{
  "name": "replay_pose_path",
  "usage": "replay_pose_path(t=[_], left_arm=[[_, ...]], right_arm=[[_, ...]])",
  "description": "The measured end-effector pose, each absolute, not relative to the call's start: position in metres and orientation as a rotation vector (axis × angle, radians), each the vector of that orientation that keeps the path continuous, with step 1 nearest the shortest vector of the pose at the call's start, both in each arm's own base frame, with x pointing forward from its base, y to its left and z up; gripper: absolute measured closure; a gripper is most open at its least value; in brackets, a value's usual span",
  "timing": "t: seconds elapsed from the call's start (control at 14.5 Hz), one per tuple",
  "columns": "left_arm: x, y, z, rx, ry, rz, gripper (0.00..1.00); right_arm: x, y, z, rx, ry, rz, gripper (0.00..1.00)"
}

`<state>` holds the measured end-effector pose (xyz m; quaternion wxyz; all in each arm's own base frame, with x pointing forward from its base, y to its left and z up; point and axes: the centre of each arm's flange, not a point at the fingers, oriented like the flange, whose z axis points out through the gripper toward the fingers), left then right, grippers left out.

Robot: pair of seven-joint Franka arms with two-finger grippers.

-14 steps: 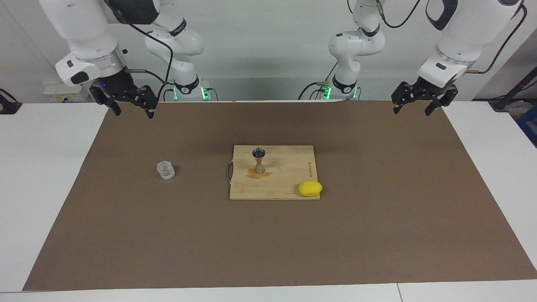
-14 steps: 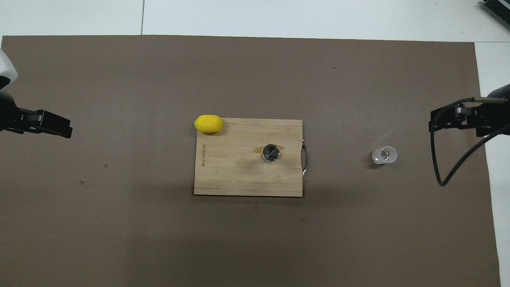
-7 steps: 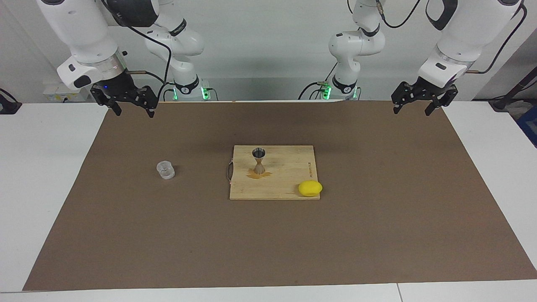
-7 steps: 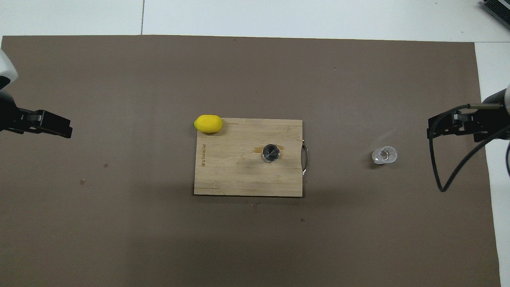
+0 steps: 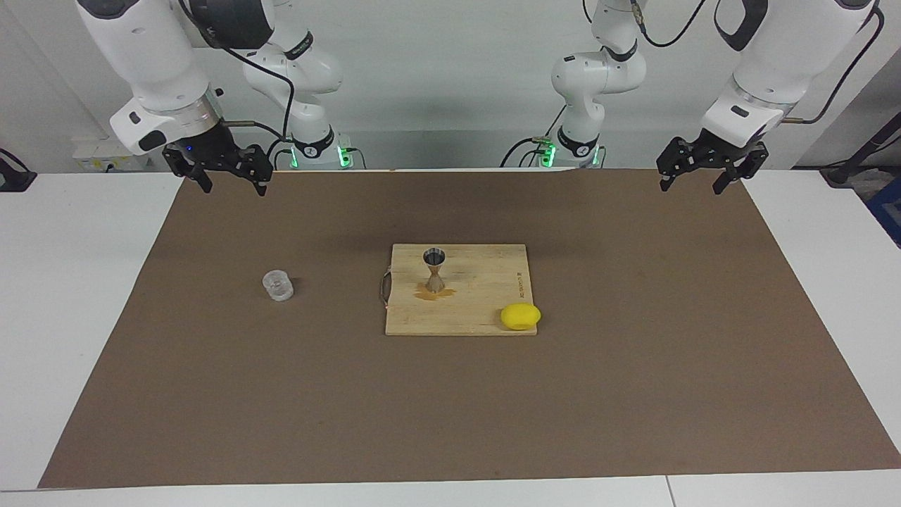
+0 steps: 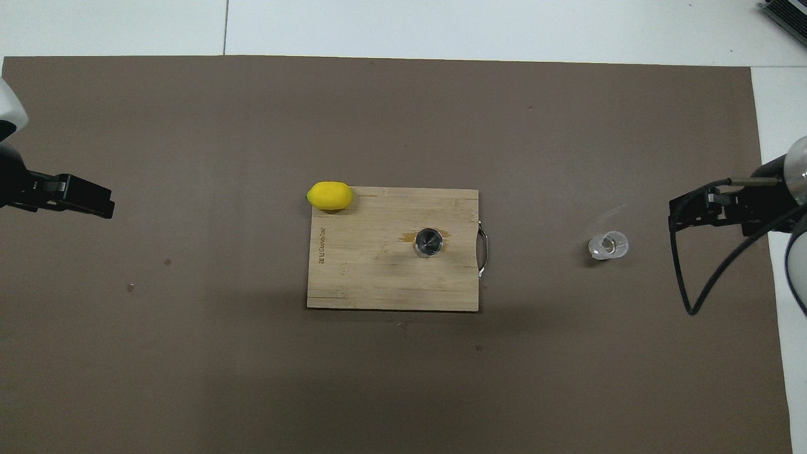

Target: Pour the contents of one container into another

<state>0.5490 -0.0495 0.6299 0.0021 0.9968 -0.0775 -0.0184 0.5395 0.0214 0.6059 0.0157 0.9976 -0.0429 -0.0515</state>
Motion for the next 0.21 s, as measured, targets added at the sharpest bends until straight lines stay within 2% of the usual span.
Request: replay_pose_path(t=[0.21], left_arm=[[0.5490,-0.0495,0.6299,3.127,-0.243,-0.058,0.00]], right_arm=[[0.5339,0.0216,0.5999,3.101,-0.134,-0.169,0.00]])
